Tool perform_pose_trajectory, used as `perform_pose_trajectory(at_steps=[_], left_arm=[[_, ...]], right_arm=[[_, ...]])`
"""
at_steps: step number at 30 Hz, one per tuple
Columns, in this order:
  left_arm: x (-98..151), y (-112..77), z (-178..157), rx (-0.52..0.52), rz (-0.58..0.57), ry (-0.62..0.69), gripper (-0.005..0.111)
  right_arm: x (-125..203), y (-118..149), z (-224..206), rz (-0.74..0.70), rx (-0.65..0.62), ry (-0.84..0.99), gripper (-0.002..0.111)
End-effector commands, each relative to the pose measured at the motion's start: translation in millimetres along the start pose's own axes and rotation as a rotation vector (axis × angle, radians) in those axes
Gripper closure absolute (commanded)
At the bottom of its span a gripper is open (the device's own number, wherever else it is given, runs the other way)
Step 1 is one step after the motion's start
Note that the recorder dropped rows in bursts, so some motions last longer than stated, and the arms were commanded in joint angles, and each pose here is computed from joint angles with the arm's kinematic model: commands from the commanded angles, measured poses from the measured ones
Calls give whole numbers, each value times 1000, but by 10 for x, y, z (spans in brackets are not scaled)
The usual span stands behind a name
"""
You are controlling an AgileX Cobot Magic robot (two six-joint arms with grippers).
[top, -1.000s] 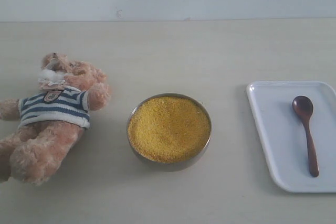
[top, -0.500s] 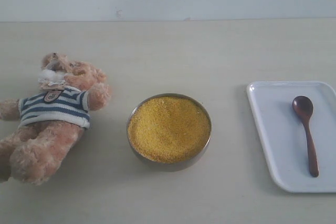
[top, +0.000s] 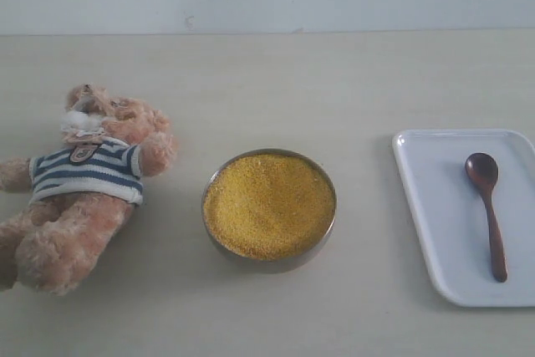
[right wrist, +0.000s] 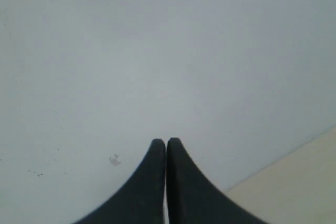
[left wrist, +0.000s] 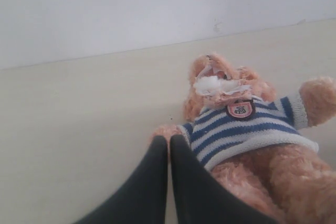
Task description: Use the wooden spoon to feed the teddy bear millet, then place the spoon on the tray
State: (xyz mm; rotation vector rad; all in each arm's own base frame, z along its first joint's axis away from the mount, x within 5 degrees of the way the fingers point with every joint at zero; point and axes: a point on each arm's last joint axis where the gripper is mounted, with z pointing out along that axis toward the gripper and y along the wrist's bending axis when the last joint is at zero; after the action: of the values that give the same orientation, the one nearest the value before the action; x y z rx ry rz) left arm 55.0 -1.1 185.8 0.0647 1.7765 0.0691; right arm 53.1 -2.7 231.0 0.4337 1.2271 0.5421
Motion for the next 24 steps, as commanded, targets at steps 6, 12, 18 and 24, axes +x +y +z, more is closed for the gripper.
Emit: perform_pose_trajectory(at_steps=[6,12,18,24], left_arm=[[-13,0,-6,1,1,-6,103],[-13,0,-6,1,1,-6,103],[-13,0,-6,1,1,-6,103],[-13,0,-6,1,1,-6,103]], right_arm=[[-545,480,-88,-260,34,258,108],[-865,742,281,-431,170,622,108],[-572,623,1054,-513,295,959,108],[16,251,1602,-567,380,1213,108]])
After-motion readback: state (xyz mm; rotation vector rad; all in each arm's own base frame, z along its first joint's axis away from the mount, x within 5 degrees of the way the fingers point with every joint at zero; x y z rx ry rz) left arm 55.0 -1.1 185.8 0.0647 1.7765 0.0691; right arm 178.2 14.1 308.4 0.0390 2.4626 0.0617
